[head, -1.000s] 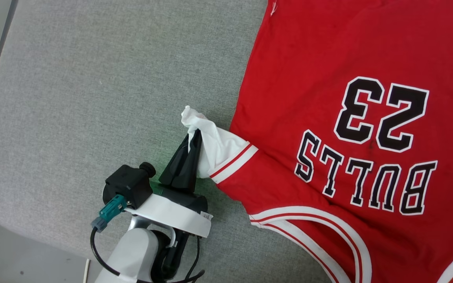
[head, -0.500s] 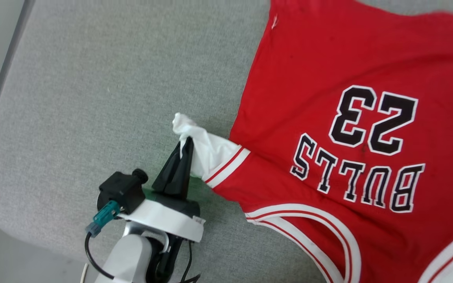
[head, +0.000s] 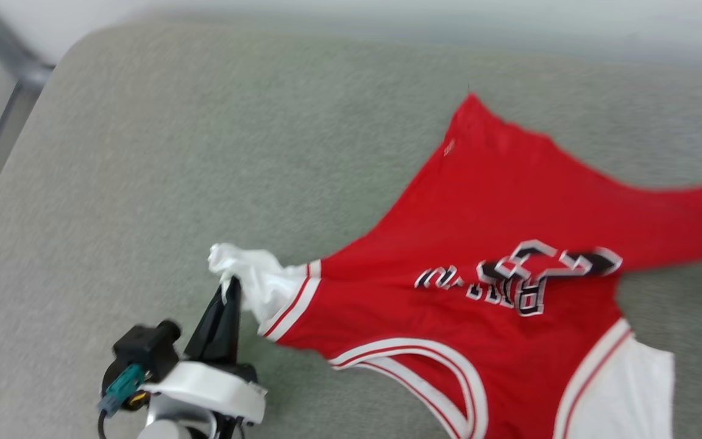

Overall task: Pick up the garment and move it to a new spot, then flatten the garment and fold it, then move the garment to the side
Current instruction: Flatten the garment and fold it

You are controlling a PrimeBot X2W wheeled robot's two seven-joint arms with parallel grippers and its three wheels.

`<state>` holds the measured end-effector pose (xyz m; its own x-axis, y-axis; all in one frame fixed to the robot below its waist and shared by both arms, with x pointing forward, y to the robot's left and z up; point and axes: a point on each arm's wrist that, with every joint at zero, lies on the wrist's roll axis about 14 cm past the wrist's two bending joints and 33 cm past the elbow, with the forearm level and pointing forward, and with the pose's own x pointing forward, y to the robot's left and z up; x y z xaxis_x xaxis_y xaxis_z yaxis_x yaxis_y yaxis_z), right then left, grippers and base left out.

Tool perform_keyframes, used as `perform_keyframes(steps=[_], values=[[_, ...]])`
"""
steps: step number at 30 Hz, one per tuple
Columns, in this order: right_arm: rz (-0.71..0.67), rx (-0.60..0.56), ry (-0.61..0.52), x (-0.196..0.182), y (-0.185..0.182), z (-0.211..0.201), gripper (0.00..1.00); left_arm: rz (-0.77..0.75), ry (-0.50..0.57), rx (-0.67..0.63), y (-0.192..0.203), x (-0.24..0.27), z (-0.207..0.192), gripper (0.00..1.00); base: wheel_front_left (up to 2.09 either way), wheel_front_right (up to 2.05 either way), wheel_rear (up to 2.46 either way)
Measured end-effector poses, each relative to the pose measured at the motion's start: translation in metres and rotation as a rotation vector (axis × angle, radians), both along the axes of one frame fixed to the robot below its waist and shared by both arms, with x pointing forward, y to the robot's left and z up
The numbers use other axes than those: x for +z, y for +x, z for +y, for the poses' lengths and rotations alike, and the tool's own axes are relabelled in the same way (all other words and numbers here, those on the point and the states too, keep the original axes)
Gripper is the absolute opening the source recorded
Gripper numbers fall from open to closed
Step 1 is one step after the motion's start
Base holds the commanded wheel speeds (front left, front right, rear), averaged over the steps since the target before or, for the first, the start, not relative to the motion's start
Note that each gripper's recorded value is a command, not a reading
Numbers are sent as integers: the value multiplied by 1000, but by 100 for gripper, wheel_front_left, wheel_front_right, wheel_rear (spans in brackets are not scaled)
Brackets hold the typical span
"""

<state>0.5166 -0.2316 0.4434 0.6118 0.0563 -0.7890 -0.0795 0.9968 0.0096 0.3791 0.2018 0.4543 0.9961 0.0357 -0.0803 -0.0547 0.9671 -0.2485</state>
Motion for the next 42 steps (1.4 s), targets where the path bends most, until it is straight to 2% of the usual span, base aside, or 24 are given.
perform_keyframes(steps=[11, 19, 20, 21, 22, 24, 27, 34, 39, 42], values=[[98, -168, 44, -26, -162, -44, 0, 40, -10, -86, -7, -2, -26, 0, 0, 0, 0], [198, -306, 160, -61, -257, -31, 0, 69, -8, -147, -4, -4, -42, 0, 0, 0, 0], [197, -323, 186, -65, -263, -26, 25, 68, -7, -151, -3, -4, -43, 0, 0, 0, 0], [192, -336, 204, -67, -268, -23, 100, 72, -5, -156, -3, -4, -44, 0, 0, 0, 0], [190, -348, 216, -70, -271, -21, 100, 77, -5, -159, -3, -5, -45, 0, 0, 0, 0], [144, -380, 237, -69, -271, -23, 100, 86, -3, -166, -4, -7, -46, 0, 0, 0, 0], [4, -415, 239, -59, -257, -30, 100, 89, -1, -171, -3, -8, -47, 0, 0, 0, 0], [-538, -445, 212, 3, -189, -46, 100, 96, 3, -177, 0, -9, -47, 0, 0, 0, 0], [-681, -391, 199, 17, -148, -40, 100, 88, 0, -184, 10, -8, -50, 0, 0, 0, 0], [-688, -327, 194, 18, -116, -34, 100, 73, -2, -201, 21, -6, -55, 0, 0, 0, 0]])
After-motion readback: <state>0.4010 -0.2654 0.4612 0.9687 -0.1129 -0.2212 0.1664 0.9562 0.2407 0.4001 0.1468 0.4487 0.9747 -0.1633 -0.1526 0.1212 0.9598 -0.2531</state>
